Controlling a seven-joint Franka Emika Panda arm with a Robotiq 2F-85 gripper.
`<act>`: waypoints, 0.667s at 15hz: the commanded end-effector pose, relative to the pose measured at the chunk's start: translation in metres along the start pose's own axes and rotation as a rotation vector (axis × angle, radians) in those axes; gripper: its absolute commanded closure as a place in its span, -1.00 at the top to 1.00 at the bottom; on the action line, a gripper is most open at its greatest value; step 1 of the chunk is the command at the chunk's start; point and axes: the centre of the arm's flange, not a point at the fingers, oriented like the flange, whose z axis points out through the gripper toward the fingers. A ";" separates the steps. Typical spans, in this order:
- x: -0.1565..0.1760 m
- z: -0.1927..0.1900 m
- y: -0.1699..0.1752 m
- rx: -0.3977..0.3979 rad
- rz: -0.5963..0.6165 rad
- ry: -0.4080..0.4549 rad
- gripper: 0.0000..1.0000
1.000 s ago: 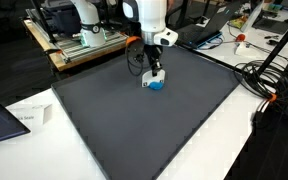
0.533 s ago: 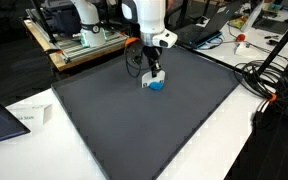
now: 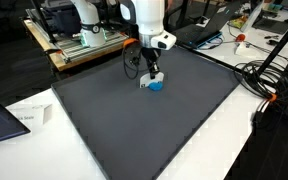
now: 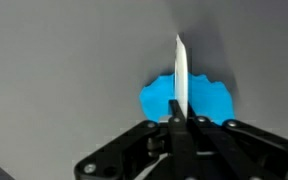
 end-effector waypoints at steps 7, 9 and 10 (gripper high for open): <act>-0.068 0.009 0.025 0.045 -0.047 -0.136 -0.98; -0.080 0.005 0.031 0.034 -0.058 -0.166 -0.98; -0.085 0.002 0.034 0.028 -0.064 -0.178 -0.98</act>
